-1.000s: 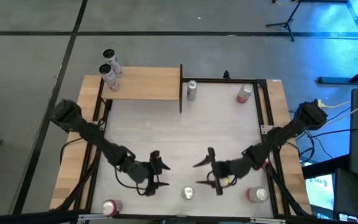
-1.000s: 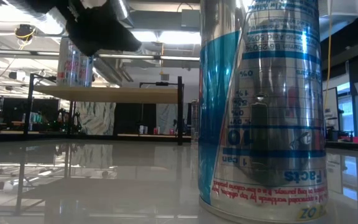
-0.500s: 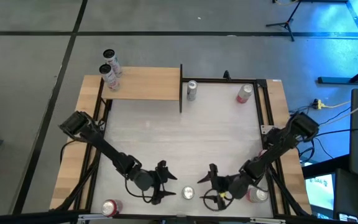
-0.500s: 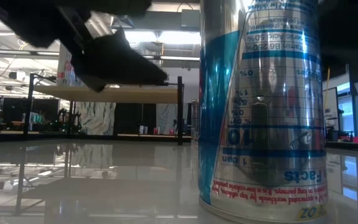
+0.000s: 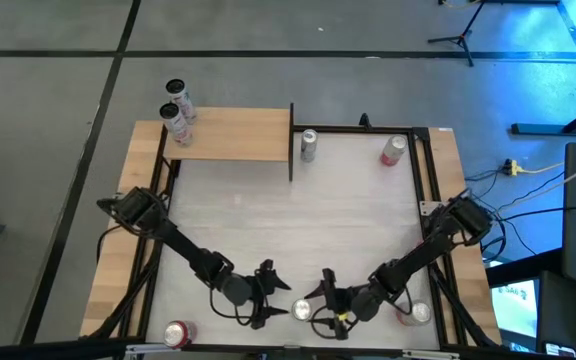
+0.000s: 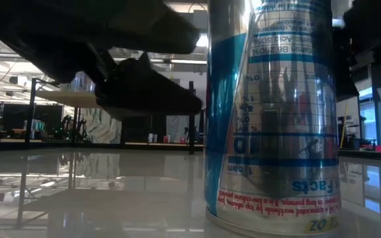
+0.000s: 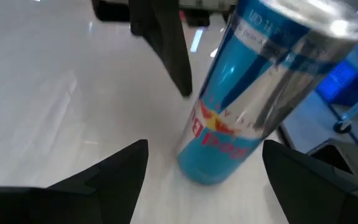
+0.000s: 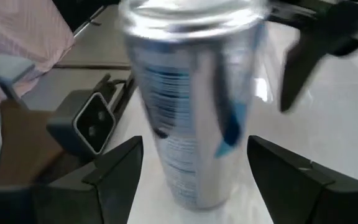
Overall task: Place canned beverage on shelf
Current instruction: Put the bottom blue soda can on the shelf
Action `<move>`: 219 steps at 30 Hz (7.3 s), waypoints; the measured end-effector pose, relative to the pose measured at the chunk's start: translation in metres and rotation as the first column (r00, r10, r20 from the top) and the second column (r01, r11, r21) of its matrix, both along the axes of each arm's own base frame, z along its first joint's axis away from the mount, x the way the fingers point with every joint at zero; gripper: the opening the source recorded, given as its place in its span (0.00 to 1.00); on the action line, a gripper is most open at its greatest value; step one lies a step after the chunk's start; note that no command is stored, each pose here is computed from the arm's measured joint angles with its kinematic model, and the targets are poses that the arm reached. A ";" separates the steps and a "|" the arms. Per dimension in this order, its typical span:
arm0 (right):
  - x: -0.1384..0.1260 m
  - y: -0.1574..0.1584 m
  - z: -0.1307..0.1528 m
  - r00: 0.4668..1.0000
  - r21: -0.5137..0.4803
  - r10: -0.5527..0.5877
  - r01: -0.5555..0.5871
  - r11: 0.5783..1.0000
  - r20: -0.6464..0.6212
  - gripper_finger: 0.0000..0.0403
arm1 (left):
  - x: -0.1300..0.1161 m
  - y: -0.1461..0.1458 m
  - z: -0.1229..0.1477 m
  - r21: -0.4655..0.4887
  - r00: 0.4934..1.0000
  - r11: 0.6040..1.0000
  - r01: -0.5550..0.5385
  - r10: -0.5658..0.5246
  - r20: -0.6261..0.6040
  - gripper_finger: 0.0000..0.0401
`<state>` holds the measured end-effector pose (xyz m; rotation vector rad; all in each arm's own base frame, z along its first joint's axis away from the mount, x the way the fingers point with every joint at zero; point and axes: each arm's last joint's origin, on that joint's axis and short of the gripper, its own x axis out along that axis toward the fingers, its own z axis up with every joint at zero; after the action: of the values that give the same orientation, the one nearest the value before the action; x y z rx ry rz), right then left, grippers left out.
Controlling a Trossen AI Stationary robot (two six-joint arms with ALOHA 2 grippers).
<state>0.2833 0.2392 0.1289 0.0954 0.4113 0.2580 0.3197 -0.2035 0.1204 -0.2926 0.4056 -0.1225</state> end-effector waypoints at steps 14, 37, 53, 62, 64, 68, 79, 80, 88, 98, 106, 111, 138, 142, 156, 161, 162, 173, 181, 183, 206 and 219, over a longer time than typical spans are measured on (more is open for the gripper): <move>0.037 0.008 -0.002 0.999 -0.045 -0.001 0.003 0.999 0.036 0.71 | 0.005 0.004 -0.001 -0.007 0.999 1.000 -0.023 0.024 0.026 0.77; 0.031 0.023 0.042 0.996 -0.330 -0.086 0.077 0.941 -0.012 0.52 | -0.003 -0.006 -0.003 0.023 0.999 0.999 0.035 -0.035 0.007 0.77; 0.015 0.019 0.098 0.941 -0.270 -0.051 0.148 0.951 0.335 0.52 | -0.010 -0.021 0.019 0.191 0.968 0.979 -0.073 0.023 0.250 0.77; 0.027 -0.001 0.094 0.916 -0.183 -0.064 0.148 0.972 0.396 0.52 | -0.008 -0.021 0.029 0.212 0.938 0.974 -0.085 0.007 0.345 0.77; 0.028 -0.002 0.094 0.916 -0.182 -0.054 0.137 0.974 0.397 0.52 | -0.008 -0.021 0.031 0.216 0.932 0.972 -0.094 0.010 0.363 0.77; 0.028 -0.002 0.095 0.913 -0.182 -0.059 0.144 0.973 0.404 0.52 | -0.004 -0.019 0.034 0.210 0.927 0.972 -0.103 0.017 0.376 0.77; 0.028 -0.002 0.094 0.915 -0.197 -0.060 0.149 0.969 0.398 0.52 | 0.000 -0.014 0.036 0.210 0.917 0.956 -0.206 0.114 0.382 0.77; 0.027 -0.002 0.094 0.916 -0.200 -0.059 0.149 0.968 0.396 0.52 | 0.000 -0.013 0.036 0.210 0.916 0.953 -0.216 0.123 0.383 0.77; 0.028 -0.004 0.094 0.911 -0.207 -0.113 0.208 0.956 0.397 0.52 | 0.000 -0.011 0.036 0.218 0.900 0.926 -0.309 0.211 0.380 0.77; 0.029 -0.004 0.098 0.889 -0.215 -0.170 0.282 0.935 0.425 0.52 | 0.000 -0.008 0.035 0.216 0.888 0.904 -0.369 0.275 0.368 0.77; 0.035 0.001 0.117 0.868 -0.268 -0.168 0.320 0.909 0.466 0.52 | 0.001 -0.007 0.033 0.235 0.900 0.904 -0.358 0.266 0.346 0.77; 0.035 0.001 0.107 0.908 -0.303 -0.155 0.285 0.909 0.389 0.52 | 0.000 -0.010 0.035 0.222 0.899 0.913 -0.342 0.249 0.360 0.77; 0.041 -0.004 0.102 0.942 -0.228 -0.072 0.154 0.961 0.329 0.66 | 0.002 -0.017 0.041 0.301 0.916 0.935 -0.187 0.055 0.398 0.52; 0.034 -0.001 0.111 0.940 -0.226 -0.062 0.144 0.964 0.334 0.83 | 0.002 -0.016 0.036 0.345 0.933 0.920 -0.188 0.058 0.354 0.52; -0.034 0.006 0.132 0.949 -0.303 -0.263 0.306 0.903 0.173 0.97 | -0.028 0.015 0.057 0.417 0.981 0.897 -0.145 0.186 -0.061 0.52; -0.021 -0.005 0.111 0.940 -0.281 -0.329 0.342 0.897 0.093 0.97 | -0.034 0.035 0.059 0.325 0.948 0.942 -0.081 0.174 -0.267 0.52; -0.016 -0.008 0.107 0.940 -0.282 -0.331 0.340 0.897 0.081 0.97 | -0.034 0.038 0.059 0.314 0.931 0.947 -0.070 0.175 -0.321 0.52; 0.035 -0.042 0.097 0.952 -0.214 -0.305 0.299 0.930 0.004 0.97 | -0.029 0.044 0.088 0.257 0.818 0.965 -0.046 0.184 -0.544 0.52; 0.055 -0.054 0.108 0.968 -0.214 -0.247 0.252 0.944 0.049 0.97 | -0.027 0.045 0.092 0.245 0.815 0.969 -0.040 0.174 -0.553 0.54; 0.059 -0.056 0.104 0.972 -0.231 -0.232 0.234 0.944 0.037 0.97 | -0.027 0.046 0.092 0.244 0.816 0.969 -0.042 0.175 -0.551 0.55; 0.077 -0.064 0.071 0.978 -0.249 -0.201 0.184 0.951 -0.046 0.55 | -0.027 0.046 0.092 0.247 0.819 0.968 -0.037 0.171 -0.547 0.55; 0.064 -0.063 0.079 0.977 -0.303 -0.185 0.145 0.942 -0.108 0.54 | -0.035 0.041 0.099 0.268 0.826 0.963 0.031 0.126 -0.549 0.68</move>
<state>0.3472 0.1758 0.2082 -0.1451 0.5693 0.0220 0.2845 -0.1629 0.2189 -0.0630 0.9980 0.0754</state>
